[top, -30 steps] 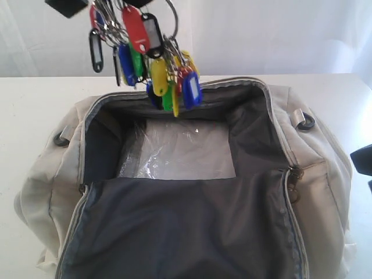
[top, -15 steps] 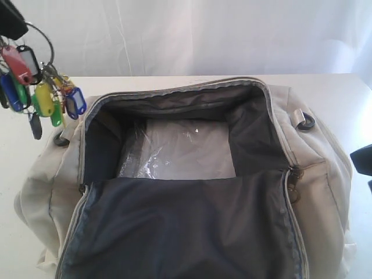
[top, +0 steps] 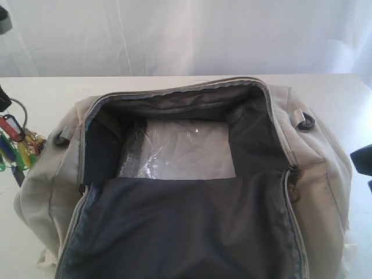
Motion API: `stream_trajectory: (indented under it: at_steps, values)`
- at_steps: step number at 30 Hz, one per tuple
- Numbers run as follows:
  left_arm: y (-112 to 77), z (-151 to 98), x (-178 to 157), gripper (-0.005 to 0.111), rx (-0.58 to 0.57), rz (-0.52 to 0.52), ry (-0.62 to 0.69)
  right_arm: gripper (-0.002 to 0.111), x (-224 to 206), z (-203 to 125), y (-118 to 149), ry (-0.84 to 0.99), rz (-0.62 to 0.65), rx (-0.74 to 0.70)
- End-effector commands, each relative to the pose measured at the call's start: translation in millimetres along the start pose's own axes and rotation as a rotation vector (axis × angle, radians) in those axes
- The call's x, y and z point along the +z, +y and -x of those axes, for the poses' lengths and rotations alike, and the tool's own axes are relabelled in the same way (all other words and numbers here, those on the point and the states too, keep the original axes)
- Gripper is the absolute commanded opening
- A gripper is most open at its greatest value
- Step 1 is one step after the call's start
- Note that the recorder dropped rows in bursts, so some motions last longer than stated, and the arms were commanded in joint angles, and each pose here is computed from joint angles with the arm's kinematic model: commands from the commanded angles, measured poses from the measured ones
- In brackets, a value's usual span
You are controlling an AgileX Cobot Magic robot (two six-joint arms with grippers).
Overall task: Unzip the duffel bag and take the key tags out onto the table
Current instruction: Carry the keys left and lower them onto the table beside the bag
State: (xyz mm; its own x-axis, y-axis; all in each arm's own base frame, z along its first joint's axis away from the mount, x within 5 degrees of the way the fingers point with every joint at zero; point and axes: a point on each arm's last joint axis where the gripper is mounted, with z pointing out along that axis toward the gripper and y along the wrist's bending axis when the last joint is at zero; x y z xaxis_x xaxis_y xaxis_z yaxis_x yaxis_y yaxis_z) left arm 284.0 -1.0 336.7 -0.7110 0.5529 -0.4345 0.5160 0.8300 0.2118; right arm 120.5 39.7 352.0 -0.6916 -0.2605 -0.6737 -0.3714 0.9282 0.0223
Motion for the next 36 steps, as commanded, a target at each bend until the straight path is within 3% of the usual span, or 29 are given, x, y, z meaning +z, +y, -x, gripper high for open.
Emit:
stream_trajectory:
  at_steps: [1, 3, 7, 14, 18, 22, 25, 30, 36]
  values:
    - [4.6, -3.4, 43.4, 0.0, -0.074, 0.011, -0.007, 0.0, -0.4, -1.1, 0.2, 0.001, 0.0, 0.0]
    - [5.8, -7.9, 78.2, 0.0, -0.088, -0.005, 0.028, 0.0, -0.4, -1.1, 0.2, 0.001, 0.0, 0.0]
    - [6.5, -12.8, 115.4, 0.0, -0.202, -0.045, 0.105, 0.0, -0.4, -1.1, 0.2, 0.001, 0.0, 0.0]
    - [5.0, -17.5, 133.0, 0.001, -0.293, -0.07, 0.163, 0.0, -0.4, -1.1, 0.2, 0.001, 0.0, 0.0]
    - [3.3, -19.3, 132.5, 0.022, -0.294, -0.085, 0.186, 0.0, -0.4, -1.1, 0.2, 0.001, 0.0, 0.0]
    - [-0.7, -20.3, 131.9, 0.051, -0.307, -0.119, 0.209, 0.0, -0.4, -1.1, 0.2, 0.001, 0.0, 0.0]
    - [-4.3, -16.9, 131.4, 0.064, -0.322, -0.165, 0.182, 0.0, -0.4, -1.1, 0.2, 0.001, 0.0, 0.0]
    - [-12.4, -8.5, 130.4, 0.067, -0.282, -0.272, 0.1, 0.0, -0.4, -1.1, 0.2, 0.001, 0.0, 0.0]
    - [-9.6, 1.8, 119.5, 0.067, -0.256, -0.302, 0.083, 0.0, -0.4, -1.1, 0.2, 0.001, 0.0, 0.0]
